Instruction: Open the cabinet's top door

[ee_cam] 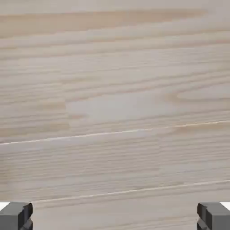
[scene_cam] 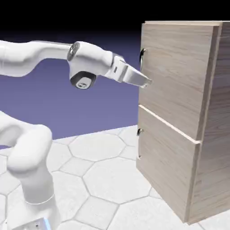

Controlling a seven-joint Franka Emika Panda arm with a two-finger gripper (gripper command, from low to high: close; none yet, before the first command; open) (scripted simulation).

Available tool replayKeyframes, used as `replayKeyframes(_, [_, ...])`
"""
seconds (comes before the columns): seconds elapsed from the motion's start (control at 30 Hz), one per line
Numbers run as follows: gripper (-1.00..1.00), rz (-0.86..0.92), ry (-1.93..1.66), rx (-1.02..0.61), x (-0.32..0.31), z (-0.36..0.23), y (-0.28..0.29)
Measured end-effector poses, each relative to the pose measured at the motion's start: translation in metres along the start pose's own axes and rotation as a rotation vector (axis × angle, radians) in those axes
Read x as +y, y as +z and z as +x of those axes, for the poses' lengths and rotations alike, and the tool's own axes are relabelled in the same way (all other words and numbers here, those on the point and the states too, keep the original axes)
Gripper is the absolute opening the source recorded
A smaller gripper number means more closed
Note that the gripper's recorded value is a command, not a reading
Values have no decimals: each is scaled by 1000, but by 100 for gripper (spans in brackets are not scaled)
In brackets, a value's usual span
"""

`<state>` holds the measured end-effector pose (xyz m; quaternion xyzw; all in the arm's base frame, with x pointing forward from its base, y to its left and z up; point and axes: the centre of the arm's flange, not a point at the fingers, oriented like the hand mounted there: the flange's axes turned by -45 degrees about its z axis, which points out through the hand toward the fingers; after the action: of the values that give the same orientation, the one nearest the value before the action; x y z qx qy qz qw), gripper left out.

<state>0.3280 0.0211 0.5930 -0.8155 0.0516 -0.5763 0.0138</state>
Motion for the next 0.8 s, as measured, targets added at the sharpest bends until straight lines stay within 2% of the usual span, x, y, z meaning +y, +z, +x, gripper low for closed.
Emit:
replayKeyframes(0.4, [0, 7, -18, 179, -44, -6, -18])
replayKeyframes(0.8, [0, 7, -77, 329, -90, -40, 3])
